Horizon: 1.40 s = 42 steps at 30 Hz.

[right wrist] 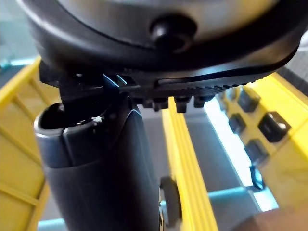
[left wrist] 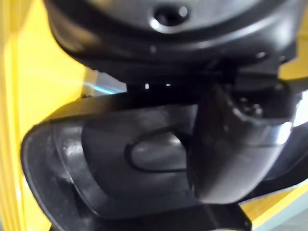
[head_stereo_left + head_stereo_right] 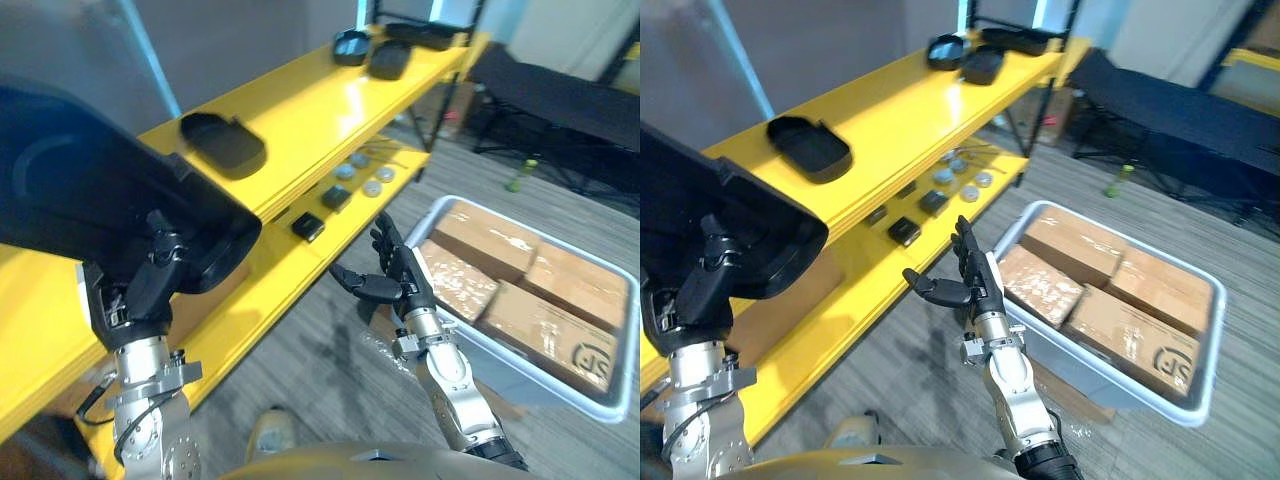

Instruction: Walk over and take three plastic housings, then place them on the shelf

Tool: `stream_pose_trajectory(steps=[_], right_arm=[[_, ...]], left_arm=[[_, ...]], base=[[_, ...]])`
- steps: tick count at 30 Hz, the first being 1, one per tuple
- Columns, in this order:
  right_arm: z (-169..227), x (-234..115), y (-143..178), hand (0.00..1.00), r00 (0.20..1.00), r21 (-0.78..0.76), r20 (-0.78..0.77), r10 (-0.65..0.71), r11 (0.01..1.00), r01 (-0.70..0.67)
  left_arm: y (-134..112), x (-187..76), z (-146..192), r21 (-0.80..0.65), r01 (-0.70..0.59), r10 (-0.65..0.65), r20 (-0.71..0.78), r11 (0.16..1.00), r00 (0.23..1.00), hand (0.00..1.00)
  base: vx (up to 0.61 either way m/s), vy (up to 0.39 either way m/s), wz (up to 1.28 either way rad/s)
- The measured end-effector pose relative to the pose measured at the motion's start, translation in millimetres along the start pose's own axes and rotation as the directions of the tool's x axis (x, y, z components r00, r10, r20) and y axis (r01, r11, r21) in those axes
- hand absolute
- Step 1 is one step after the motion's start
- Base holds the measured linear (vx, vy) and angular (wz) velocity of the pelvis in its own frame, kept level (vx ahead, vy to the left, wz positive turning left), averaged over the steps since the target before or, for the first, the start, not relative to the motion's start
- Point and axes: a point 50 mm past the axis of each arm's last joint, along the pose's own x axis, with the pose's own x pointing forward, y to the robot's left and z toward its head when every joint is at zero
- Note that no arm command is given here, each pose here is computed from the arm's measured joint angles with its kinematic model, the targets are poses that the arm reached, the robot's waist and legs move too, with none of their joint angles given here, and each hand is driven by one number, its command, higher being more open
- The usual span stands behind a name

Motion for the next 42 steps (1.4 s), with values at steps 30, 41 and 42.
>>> stream_pose_trajectory(steps=[30,41,42], right_arm=[[26.3,7.7,1.8,1.0,0.984,-0.024,0.176,-0.012,1.0,0.017],[40.2,-0.9,-1.8,1.0,0.961,0.045,0.257,-0.105,0.994,0.097],[49.8,-9.5,-4.3,1.0,0.943,0.056,0.304,-0.135,0.991,0.124]], left_arm=[[-30.9,9.6,-11.6,0.018,0.299,-0.299,-0.029,0.954,0.954,0.0],[-19.2,16.9,-11.7,-0.026,0.207,-0.208,-0.023,0.978,0.978,0.0],[-27.1,18.5,-13.8,-0.072,0.214,-0.215,-0.012,0.974,0.977,0.0]], base=[[0.0,0.02,0.16],[0.21,0.057,0.49],[0.27,-0.221,1.41]])
